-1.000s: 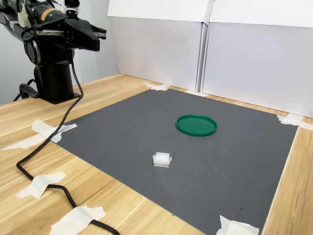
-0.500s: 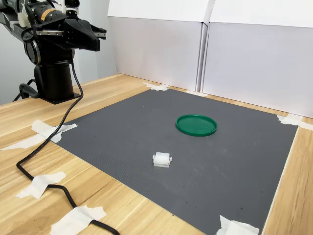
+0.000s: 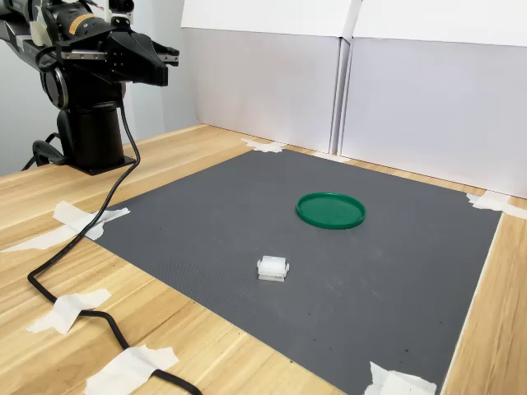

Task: Grasp a white terminal and put it on the green lid.

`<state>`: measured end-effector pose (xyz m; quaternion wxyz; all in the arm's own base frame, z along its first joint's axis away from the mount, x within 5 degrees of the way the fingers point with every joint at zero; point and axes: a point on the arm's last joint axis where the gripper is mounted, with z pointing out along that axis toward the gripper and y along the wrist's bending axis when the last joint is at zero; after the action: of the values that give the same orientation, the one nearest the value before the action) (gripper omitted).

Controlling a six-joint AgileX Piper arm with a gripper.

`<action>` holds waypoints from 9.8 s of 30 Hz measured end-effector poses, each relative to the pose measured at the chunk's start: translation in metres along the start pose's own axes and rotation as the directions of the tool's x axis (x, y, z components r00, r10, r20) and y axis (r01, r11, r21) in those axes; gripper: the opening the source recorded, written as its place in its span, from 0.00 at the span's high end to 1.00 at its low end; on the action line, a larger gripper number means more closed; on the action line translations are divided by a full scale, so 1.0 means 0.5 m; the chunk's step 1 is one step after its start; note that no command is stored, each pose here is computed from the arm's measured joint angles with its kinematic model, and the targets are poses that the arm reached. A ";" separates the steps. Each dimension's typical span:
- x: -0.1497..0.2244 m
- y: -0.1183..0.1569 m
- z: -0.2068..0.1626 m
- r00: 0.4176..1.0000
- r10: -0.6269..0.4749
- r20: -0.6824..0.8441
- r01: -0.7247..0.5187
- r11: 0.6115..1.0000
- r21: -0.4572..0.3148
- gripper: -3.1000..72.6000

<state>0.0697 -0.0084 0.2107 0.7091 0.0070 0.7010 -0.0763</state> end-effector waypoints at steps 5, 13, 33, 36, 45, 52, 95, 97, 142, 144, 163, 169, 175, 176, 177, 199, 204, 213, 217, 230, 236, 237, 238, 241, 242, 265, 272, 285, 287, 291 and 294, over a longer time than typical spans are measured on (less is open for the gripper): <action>0.000 0.000 0.000 1.000 0.000 0.000 0.000 1.000 -0.001 0.98; 0.001 0.001 0.001 1.000 0.000 -0.009 0.000 1.000 -0.004 0.98; -0.202 -0.002 0.096 0.803 -0.071 -0.592 -0.031 0.987 -0.160 0.98; -0.207 -0.003 0.116 0.746 -0.097 -0.659 -0.025 0.985 -0.173 0.98; -0.176 -0.005 0.165 0.599 -0.152 -0.786 -0.012 0.980 -0.199 0.98; -0.173 -0.003 0.234 0.516 -0.177 -0.838 -0.023 0.975 -0.220 0.89; 0.007 0.011 0.614 0.203 -0.311 -0.929 -0.024 0.946 -0.322 0.13; 0.015 0.012 0.619 0.207 -0.309 -0.928 -0.027 0.947 -0.322 0.13; 0.034 0.015 0.647 0.204 -0.339 -0.918 -0.069 0.931 -0.359 0.13; 0.034 0.015 0.647 0.203 -0.339 -0.919 -0.070 0.931 -0.358 0.13; 0.039 -0.030 0.645 0.184 -0.324 -0.928 -0.038 0.941 -0.336 0.13; 0.039 -0.034 0.649 0.201 -0.337 -0.920 -0.027 0.937 -0.349 0.13; 0.056 -0.031 0.657 0.209 -0.333 -0.919 -0.032 0.937 -0.347 0.13; 0.061 -0.031 0.658 0.206 -0.333 -0.920 -0.034 0.937 -0.347 0.13; 0.064 -0.031 0.659 0.204 -0.334 -0.920 -0.035 0.937 -0.348 0.13; 0.077 -0.029 0.665 0.206 -0.350 -0.914 -0.031 0.931 -0.364 0.41; 0.077 -0.029 0.665 0.206 -0.350 -0.914 -0.031 0.931 -0.364 0.60; 0.077 -0.029 0.665 0.205 -0.336 -0.919 -0.034 0.936 -0.350 0.60; 0.076 -0.028 0.662 0.192 -0.339 -0.921 -0.040 0.935 -0.352 0.60; -0.007 0.166 0.621 0.232 -0.495 -0.837 -0.073 0.849 -0.523 0.60; -0.015 0.252 0.598 0.253 -0.538 -0.804 -0.121 0.807 -0.578 0.60; -0.014 0.258 0.597 0.254 -0.536 -0.805 -0.125 0.807 -0.577 0.60; -0.011 0.261 0.597 0.252 -0.534 -0.807 -0.128 0.808 -0.575 0.60; 0.001 0.263 0.600 0.236 -0.522 -0.819 -0.130 0.819 -0.559 0.60; 0.006 0.263 0.601 0.229 -0.527 -0.819 -0.122 0.819 -0.561 0.60; 0.022 0.263 0.607 0.221 -0.538 -0.814 -0.108 0.816 -0.568 0.56; 0.022 0.265 0.607 0.221 -0.533 -0.816 -0.116 0.817 -0.565 0.28; -0.171 0.154 0.575 0.473 -0.311 -0.824 -0.106 0.909 -0.404 0.84; -0.213 0.113 0.562 0.536 -0.238 -0.810 -0.101 0.934 -0.342 0.92; -0.270 0.033 0.510 0.666 -0.075 -0.742 -0.101 0.977 -0.190 0.97; -0.284 -0.008 0.445 0.754 -0.010 -0.656 -0.082 0.991 -0.109 0.98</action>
<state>0.2895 -0.0244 0.3561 0.4191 0.0003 0.9079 -0.0093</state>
